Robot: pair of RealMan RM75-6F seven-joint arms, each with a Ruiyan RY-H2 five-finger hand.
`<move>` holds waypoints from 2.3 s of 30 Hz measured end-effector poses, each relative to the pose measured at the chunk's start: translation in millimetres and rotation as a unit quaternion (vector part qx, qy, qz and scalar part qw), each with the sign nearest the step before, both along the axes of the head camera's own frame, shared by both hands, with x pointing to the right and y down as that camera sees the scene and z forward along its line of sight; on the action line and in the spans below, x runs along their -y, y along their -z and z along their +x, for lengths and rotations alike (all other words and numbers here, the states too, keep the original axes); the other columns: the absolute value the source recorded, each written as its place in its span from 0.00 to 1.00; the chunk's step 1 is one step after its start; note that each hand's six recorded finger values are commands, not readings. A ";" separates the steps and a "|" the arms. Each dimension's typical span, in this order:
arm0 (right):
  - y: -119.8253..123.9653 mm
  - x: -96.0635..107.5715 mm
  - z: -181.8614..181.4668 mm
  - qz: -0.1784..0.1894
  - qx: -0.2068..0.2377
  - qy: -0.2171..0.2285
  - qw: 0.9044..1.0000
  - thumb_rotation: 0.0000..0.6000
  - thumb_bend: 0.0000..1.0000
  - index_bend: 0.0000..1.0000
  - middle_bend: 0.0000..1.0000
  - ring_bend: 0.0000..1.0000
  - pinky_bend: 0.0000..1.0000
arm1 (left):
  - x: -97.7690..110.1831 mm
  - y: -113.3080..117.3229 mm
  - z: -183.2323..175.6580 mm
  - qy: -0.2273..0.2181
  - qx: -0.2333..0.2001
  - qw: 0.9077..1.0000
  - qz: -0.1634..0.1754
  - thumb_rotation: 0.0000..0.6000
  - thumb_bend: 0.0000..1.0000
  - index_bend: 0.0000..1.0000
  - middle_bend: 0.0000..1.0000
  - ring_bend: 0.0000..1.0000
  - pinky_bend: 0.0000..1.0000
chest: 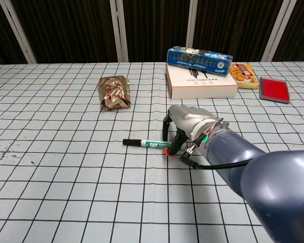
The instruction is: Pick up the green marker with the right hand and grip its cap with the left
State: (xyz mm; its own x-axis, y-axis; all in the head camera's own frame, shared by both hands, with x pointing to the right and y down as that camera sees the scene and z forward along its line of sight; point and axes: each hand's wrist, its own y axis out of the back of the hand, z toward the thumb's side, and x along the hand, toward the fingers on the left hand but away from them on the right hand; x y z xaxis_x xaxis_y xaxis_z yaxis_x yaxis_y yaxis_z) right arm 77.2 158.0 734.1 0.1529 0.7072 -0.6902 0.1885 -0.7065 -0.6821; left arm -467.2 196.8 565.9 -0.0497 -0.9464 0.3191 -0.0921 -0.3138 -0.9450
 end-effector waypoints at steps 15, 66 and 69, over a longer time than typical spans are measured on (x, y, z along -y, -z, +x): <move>-4.7 -0.2 2.1 -0.004 0.001 -0.001 1.000 1.00 0.33 0.53 0.05 0.11 0.04 | 0.5 -0.9 4.3 -0.005 0.007 1.000 -0.002 1.00 0.44 0.19 0.09 0.00 0.00; 140.7 23.4 3.1 0.085 0.124 0.036 0.988 1.00 0.55 0.71 0.05 0.13 0.04 | 23.1 3.1 149.7 -0.116 -0.171 0.978 0.035 1.00 0.42 0.33 0.22 0.00 0.00; 146.2 24.8 0.5 0.088 0.123 0.037 0.988 1.00 0.55 0.71 0.05 0.13 0.04 | 24.4 2.1 168.8 -0.124 -0.190 0.973 0.040 1.00 0.42 0.35 0.23 0.00 0.00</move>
